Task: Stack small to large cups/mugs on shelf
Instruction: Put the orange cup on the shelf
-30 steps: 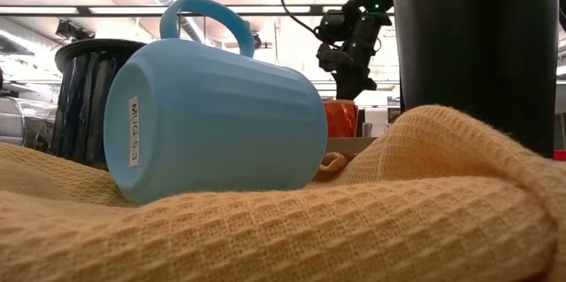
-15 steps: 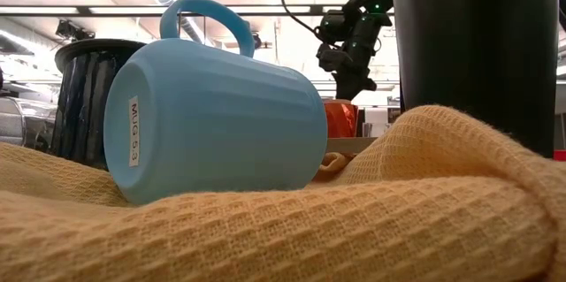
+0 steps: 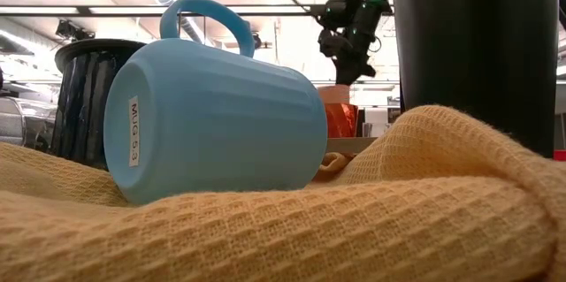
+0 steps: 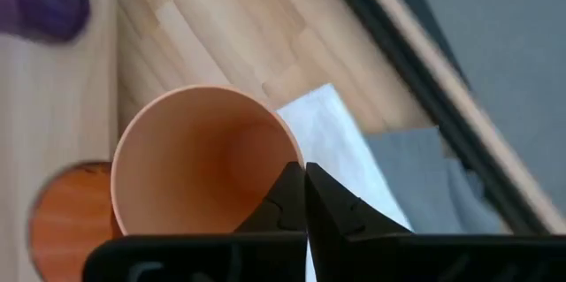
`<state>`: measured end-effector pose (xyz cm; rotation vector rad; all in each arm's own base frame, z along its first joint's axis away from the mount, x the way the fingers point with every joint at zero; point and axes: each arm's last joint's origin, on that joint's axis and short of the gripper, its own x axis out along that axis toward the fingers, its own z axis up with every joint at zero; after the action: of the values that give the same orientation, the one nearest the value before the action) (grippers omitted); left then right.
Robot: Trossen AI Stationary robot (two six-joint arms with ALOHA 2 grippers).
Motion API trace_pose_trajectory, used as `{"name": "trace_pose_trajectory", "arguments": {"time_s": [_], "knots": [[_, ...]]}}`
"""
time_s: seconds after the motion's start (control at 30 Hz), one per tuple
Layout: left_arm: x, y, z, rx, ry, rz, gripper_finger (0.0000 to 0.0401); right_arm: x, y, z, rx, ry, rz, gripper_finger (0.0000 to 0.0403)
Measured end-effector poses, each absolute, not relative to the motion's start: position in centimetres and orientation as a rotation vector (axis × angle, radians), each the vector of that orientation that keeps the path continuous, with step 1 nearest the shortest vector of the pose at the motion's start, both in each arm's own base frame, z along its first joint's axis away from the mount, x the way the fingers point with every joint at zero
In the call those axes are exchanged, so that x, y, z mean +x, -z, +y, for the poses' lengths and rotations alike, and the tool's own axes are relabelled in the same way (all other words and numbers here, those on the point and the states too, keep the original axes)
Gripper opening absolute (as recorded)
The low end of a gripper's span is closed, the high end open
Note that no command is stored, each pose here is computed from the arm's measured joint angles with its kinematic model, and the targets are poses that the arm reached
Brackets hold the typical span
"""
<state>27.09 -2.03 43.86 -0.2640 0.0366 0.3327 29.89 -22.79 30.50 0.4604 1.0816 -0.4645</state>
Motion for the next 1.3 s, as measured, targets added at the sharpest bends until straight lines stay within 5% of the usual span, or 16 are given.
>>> {"name": "trace_pose_trajectory", "arguments": {"time_s": [0.53, 1.3], "knots": [[26.0, -44.6, -0.7, -0.231, -0.376, 0.01, 0.0274, 32.3, -38.7, -17.8, 0.406, 0.359, 0.921, 0.0], [24.2, -45.6, 0.0, -0.231, -0.393, -0.014, 0.0274, 36.8, -33.8, -11.7, 0.453, 0.264, 0.965, 0.0]]}}
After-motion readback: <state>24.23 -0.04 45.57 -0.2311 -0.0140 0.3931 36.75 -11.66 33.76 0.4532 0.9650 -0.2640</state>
